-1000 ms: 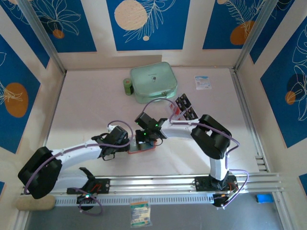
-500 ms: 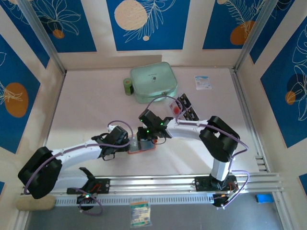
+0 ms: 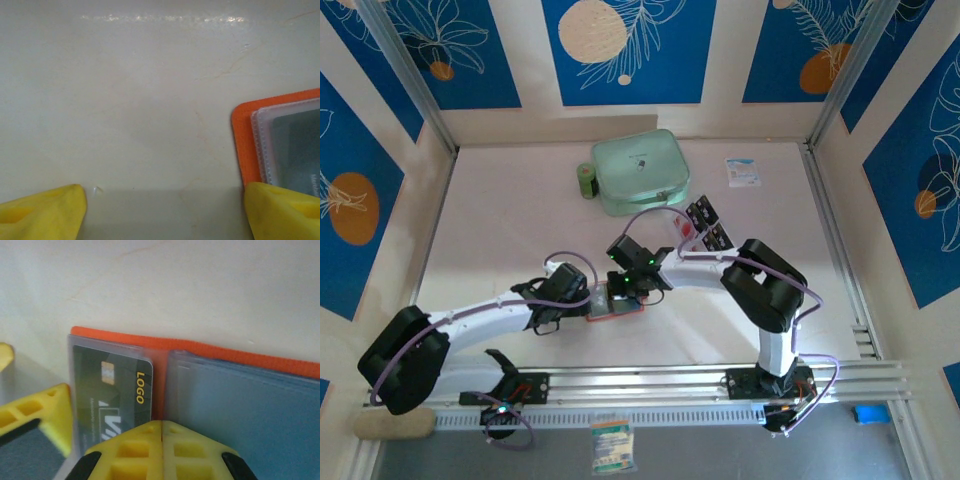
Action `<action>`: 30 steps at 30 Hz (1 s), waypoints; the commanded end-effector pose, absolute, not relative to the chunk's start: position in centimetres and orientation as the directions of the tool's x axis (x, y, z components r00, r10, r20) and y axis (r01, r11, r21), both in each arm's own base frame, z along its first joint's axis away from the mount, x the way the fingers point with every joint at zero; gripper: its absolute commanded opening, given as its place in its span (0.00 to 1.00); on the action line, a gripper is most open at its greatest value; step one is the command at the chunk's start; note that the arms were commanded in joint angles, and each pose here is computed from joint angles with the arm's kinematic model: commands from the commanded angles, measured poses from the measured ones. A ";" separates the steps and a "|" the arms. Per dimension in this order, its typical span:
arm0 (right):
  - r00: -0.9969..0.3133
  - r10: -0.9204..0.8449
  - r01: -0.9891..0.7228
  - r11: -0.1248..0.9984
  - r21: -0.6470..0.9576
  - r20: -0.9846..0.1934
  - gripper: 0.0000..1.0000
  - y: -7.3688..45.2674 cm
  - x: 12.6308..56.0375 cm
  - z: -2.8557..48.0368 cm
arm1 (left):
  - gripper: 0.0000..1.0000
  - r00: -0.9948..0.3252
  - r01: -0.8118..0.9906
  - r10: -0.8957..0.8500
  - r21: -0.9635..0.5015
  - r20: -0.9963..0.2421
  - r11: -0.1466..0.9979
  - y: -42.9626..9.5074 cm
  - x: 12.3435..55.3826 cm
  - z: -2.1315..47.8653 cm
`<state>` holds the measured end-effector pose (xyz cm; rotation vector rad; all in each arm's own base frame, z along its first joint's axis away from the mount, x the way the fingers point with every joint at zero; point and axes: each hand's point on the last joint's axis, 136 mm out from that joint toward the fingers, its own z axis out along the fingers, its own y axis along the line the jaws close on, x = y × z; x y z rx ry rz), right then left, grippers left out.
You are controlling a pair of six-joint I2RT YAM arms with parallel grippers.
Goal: Put the credit cards into the card holder
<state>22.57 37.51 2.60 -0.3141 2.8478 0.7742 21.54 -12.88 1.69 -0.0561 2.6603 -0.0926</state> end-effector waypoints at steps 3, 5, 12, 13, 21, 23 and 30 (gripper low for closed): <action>-0.958 -0.213 -0.282 0.830 0.481 -0.193 0.00 38.8 21.2 2.1 | 0.84 -0.894 -0.028 -0.061 -0.080 -0.444 0.996 -12.7 21.4 1.0; -0.958 -0.212 -0.280 0.829 0.485 -0.191 0.00 39.0 21.1 2.1 | 0.84 -0.894 -0.027 -0.060 -0.080 -0.444 0.996 -12.8 21.4 1.0; -0.957 -0.201 -0.280 0.825 0.491 -0.209 0.00 38.6 21.4 3.4 | 0.83 -0.893 -0.027 -0.062 -0.085 -0.446 0.996 -12.9 21.5 1.2; -0.957 -0.194 -0.279 0.824 0.494 -0.218 0.00 38.3 21.6 3.9 | 0.84 -0.892 -0.026 -0.063 -0.087 -0.447 0.996 -12.9 21.5 1.3; -0.949 -0.134 -0.262 0.841 0.474 -0.285 0.15 34.4 22.6 7.0 | 0.83 -0.885 -0.030 -0.074 -0.103 -0.459 0.994 -13.0 21.6 2.0; -0.946 -0.118 -0.249 0.860 0.446 -0.301 0.21 32.8 23.0 7.1 | 0.84 -0.884 -0.031 -0.076 -0.104 -0.462 0.994 -13.0 21.6 2.1; -0.944 -0.101 -0.210 0.918 0.337 -0.313 0.43 29.0 23.7 5.6 | 0.83 -0.880 -0.032 -0.079 -0.108 -0.468 0.994 -13.0 21.7 2.5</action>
